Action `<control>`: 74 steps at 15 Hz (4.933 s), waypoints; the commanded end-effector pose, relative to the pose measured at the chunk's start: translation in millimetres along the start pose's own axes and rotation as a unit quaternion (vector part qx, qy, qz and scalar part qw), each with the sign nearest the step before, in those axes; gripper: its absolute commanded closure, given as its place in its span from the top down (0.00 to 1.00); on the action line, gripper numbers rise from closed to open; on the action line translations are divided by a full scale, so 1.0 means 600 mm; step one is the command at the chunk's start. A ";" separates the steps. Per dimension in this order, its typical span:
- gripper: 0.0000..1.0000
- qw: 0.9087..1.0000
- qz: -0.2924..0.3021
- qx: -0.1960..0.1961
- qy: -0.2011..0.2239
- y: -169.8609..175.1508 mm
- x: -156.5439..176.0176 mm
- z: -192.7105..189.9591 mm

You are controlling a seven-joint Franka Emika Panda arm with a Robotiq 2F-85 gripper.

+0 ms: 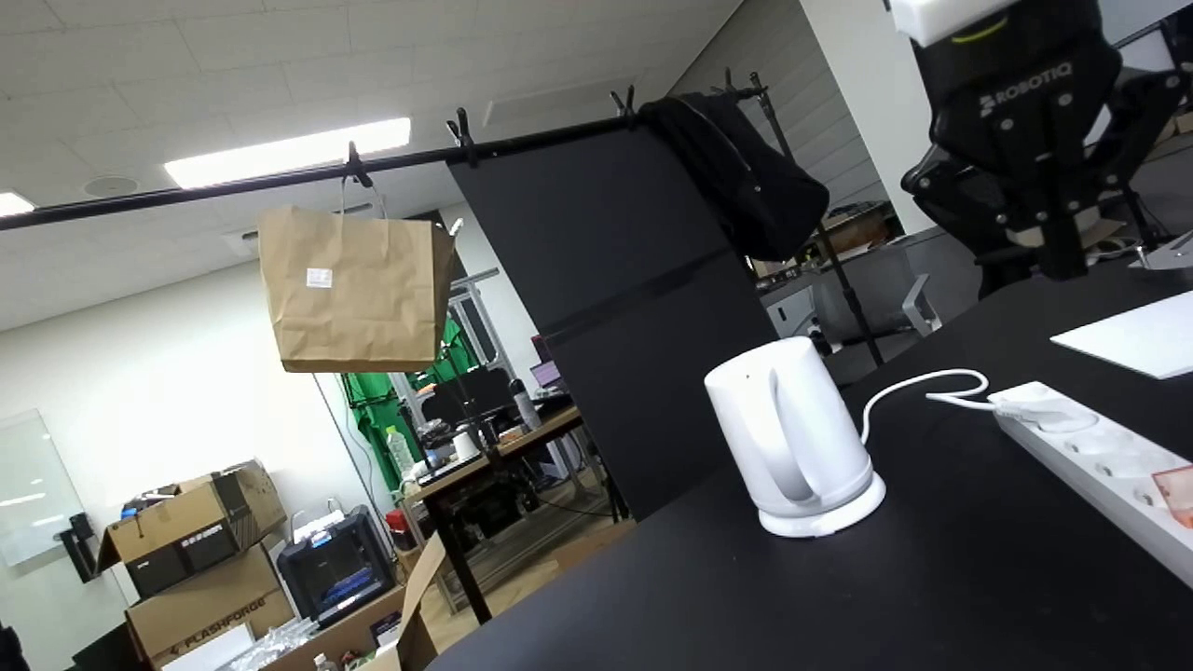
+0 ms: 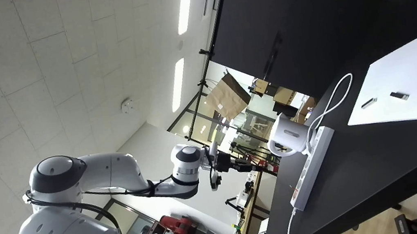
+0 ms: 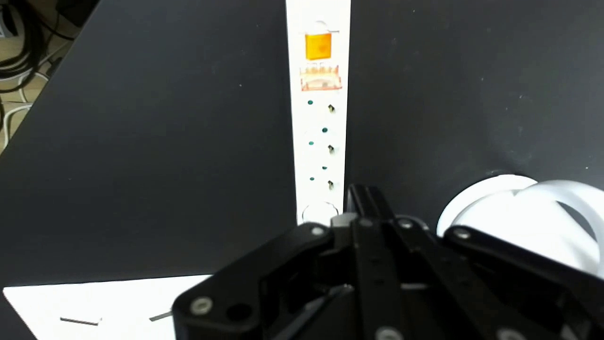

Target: Turn the switch of the extension cord on

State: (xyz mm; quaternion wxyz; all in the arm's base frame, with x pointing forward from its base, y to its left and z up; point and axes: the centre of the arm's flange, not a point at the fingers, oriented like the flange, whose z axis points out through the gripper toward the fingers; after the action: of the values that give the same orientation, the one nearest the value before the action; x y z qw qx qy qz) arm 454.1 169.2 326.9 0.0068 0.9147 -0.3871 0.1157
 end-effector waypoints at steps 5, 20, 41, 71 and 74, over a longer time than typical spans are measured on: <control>0.00 0.999 -0.031 -0.026 -0.029 -0.024 -0.031 0.076; 0.01 0.997 -0.041 -0.043 -0.042 -0.013 -0.052 0.107; 0.00 0.991 -0.032 -0.103 -0.078 -0.027 -0.075 0.220; 0.00 0.994 0.039 -0.044 -0.088 0.058 -0.089 0.282; 0.00 0.995 0.057 0.011 -0.076 0.091 -0.101 0.289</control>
State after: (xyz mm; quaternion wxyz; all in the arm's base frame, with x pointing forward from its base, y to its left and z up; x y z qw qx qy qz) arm 438.3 172.4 179.3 -0.0146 0.9094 -0.4140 0.0373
